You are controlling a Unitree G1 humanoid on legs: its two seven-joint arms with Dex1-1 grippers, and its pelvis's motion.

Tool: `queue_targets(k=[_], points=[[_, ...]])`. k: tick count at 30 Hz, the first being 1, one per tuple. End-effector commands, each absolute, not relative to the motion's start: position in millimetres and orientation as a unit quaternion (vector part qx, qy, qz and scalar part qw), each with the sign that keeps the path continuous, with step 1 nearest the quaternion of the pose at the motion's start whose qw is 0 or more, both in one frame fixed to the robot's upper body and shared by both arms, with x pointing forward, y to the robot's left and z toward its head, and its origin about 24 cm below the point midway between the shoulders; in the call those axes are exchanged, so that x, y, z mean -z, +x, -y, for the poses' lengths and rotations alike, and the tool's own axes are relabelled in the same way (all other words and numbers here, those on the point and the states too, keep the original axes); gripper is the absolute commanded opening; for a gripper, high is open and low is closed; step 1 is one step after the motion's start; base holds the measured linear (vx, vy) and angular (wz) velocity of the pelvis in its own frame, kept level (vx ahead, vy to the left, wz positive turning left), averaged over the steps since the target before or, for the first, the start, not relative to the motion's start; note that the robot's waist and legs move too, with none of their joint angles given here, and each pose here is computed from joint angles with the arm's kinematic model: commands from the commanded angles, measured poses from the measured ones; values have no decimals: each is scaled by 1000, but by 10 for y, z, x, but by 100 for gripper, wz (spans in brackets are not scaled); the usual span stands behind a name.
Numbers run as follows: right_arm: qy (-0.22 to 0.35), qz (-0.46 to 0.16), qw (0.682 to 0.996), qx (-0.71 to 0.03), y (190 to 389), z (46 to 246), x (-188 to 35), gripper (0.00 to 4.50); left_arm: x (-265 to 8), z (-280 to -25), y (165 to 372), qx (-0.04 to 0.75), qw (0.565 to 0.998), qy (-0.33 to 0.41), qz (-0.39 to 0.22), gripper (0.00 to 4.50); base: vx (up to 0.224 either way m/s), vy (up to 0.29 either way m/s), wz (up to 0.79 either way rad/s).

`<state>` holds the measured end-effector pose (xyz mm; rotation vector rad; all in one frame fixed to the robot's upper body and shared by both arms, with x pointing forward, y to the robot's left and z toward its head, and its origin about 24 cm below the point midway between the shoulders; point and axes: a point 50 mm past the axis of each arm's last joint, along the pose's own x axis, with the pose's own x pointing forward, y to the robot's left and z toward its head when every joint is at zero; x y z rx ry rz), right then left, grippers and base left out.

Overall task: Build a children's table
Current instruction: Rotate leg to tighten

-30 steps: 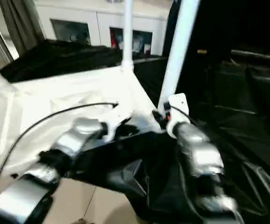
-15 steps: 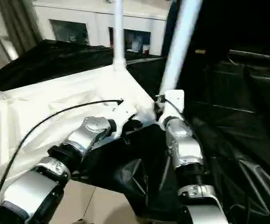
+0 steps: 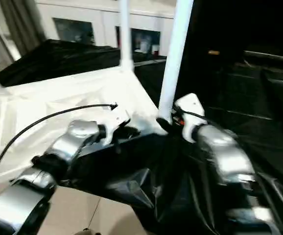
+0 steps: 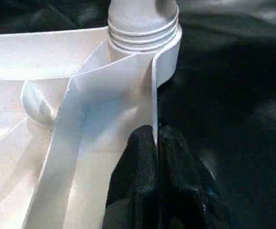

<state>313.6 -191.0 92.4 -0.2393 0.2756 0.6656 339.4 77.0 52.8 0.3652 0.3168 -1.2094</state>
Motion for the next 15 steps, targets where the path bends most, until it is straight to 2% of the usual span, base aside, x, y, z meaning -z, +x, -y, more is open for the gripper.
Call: queue_targets(k=[1,2,4,8,9,13,14,15], points=[[-114,-140,913,-365,3079,1876,-941,404,-787,-625,3363,612,773,157,-64,0,0,0,0],[-114,-140,913,-365,3079,1876,-941,404,-787,-625,3363,612,773,157,-64,0,0,0,0],[-124,-161,893,-402,3001,1947,-932,404,-784,-684,3264,651,740,153,-73,0,0,0,0],[-121,-174,878,-429,2941,1974,-925,404,-792,-720,3242,657,734,154,-73,0,0,0,0],[-120,-176,876,-434,2929,1979,-927,379,-794,-727,3239,657,734,153,-73,0,0,0,0],[-110,-174,875,-438,2929,1993,-941,366,-803,-748,3229,659,733,153,-76,0,0,0,0],[-109,-173,875,-439,2929,1992,-944,339,-805,-748,3227,659,733,153,-76,0,0,0,0],[-104,-172,874,-443,2931,1986,-949,339,-808,-750,3216,661,730,152,-77,0,0,0,0]])
